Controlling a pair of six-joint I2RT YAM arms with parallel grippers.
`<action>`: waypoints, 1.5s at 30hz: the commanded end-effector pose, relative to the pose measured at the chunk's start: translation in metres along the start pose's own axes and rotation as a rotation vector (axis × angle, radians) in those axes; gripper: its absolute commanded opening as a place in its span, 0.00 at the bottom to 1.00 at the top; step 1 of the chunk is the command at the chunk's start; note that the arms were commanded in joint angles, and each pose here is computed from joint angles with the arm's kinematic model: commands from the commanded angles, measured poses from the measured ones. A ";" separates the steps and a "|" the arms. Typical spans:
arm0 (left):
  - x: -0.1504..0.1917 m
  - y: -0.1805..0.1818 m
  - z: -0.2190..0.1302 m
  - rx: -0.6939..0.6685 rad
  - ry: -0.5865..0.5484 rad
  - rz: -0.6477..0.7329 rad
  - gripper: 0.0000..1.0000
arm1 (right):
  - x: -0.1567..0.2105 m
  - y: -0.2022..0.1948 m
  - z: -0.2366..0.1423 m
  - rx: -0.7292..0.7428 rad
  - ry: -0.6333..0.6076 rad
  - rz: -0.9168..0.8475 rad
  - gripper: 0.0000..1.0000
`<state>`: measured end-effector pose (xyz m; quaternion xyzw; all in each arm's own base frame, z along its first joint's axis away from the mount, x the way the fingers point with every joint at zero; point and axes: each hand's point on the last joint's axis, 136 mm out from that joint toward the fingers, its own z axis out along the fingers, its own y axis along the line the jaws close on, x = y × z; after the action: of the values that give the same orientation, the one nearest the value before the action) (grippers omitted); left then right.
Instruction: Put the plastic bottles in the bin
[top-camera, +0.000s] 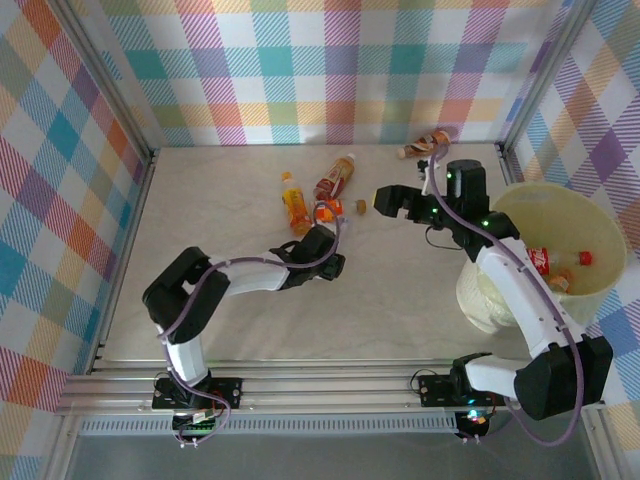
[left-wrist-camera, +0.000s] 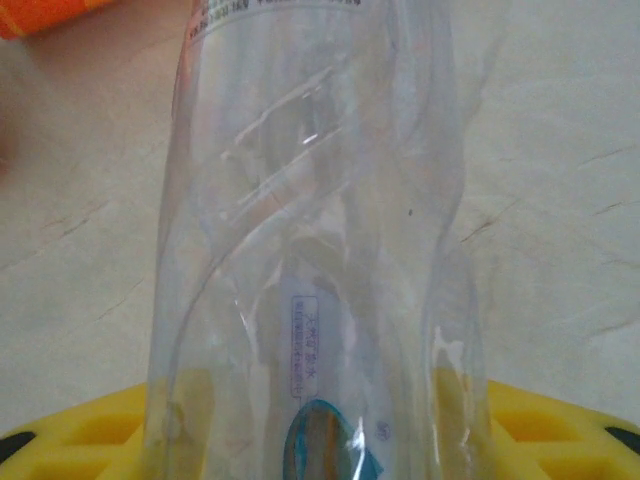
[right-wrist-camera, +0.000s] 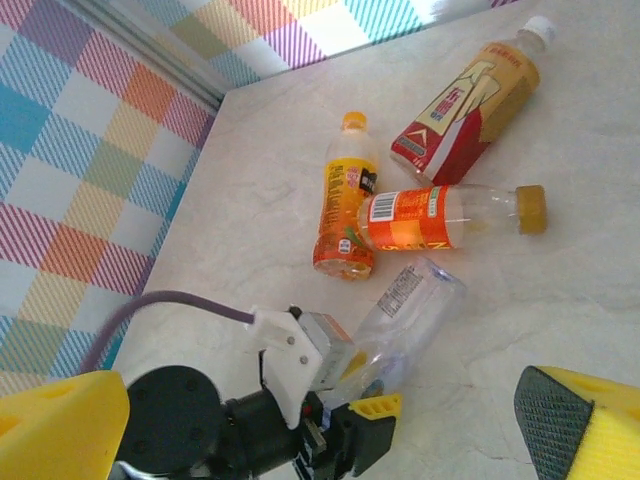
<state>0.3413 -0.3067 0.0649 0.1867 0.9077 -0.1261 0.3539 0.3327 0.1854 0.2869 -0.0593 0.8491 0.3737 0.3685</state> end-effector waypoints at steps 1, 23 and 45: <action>-0.026 -0.013 -0.034 0.062 -0.081 -0.039 0.47 | -0.008 0.023 0.008 -0.056 -0.019 -0.082 1.00; -0.128 -0.072 -0.217 0.694 -0.423 -0.094 0.43 | -0.022 0.089 0.026 -0.339 0.052 0.065 1.00; -0.142 -0.077 -0.201 0.714 -0.415 -0.171 0.44 | -0.010 0.104 0.034 -0.460 0.108 0.077 0.69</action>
<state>0.2752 -0.3375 0.2987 0.2101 0.7360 -0.4979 0.4078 0.3245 0.2763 0.3425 -0.1127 0.7602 0.5675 0.2955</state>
